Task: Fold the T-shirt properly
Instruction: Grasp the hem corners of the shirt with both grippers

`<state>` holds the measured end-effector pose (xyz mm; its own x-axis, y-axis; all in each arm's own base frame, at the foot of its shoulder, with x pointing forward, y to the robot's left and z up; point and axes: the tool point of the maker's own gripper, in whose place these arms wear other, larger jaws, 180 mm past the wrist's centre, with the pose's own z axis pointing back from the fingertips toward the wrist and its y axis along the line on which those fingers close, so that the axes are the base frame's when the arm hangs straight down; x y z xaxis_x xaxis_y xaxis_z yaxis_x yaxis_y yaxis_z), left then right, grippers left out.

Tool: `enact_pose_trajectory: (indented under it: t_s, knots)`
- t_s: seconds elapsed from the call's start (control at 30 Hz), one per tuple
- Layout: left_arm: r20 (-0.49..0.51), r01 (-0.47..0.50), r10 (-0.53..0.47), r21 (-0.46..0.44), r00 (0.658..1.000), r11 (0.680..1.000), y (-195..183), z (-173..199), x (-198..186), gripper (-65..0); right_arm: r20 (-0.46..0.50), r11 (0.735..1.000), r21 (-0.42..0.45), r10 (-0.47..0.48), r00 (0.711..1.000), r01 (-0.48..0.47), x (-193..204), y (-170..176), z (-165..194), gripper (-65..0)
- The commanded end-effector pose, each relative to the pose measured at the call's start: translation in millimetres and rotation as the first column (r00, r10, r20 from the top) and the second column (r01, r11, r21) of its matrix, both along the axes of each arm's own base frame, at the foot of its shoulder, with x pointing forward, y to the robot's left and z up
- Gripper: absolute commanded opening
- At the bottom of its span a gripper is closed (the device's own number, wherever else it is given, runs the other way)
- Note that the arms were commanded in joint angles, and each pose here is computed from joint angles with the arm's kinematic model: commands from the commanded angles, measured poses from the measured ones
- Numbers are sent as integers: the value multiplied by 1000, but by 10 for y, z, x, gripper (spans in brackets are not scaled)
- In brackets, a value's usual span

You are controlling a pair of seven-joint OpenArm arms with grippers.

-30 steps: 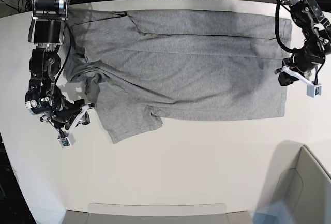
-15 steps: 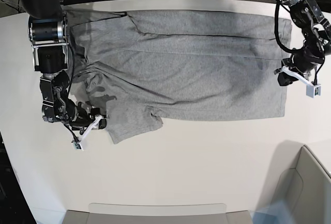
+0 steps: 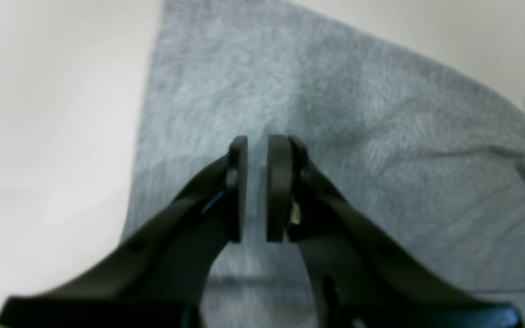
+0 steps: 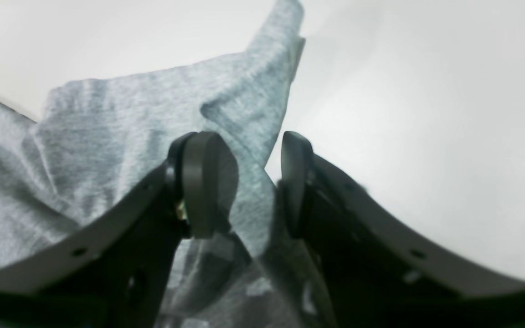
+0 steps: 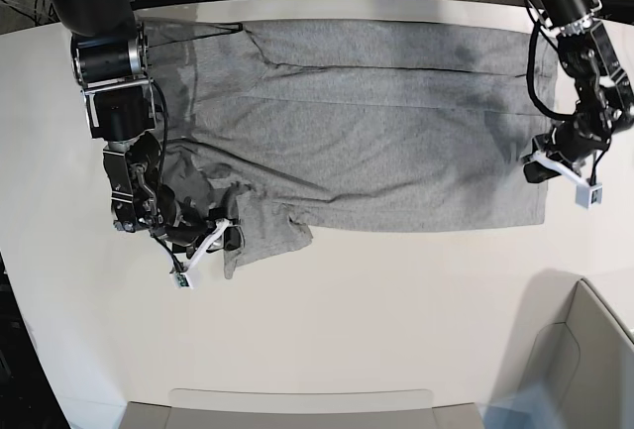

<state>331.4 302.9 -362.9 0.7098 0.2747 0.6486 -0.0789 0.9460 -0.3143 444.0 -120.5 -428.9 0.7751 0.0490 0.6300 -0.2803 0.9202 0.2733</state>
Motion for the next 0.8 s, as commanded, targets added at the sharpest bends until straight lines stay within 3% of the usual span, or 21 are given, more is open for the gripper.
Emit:
enact_pose_trajectory:
  t_s: [0.0, 0.2, 0.33, 0.5, 0.63, 0.77]
  knots:
    - [104, 6, -9, 36, 995, 999, 101, 294, 277, -558, -120, 997, -68, 36, 992, -44, -235, -61, -219, -417]
    - [166, -16, 9, 42, 986, 999, 225, 311, 729, -523, -77, 995, -87, 43, 996, -50, -158, -134, -93, -417]
    - [129, -30, 25, 37, 991, 999, 243, 152, 883, -520, -83, 993, -109, 30, 996, -39, -197, -283, -117, -417]
    - [69, -29, 23, 84, 997, 996, 295, -23, 887, -520, -86, 992, -120, 22, 996, -33, -212, -365, -127, -417]
    - [106, -51, 41, 91, 994, 994, 349, 30, 926, -520, -86, 992, -123, 20, 996, -31, -213, -383, -126, -417]
    - [77, -149, 142, 108, 987, 983, 518, -48, 883, -518, -86, 992, -123, 20, 996, -31, -213, -383, -126, -417]
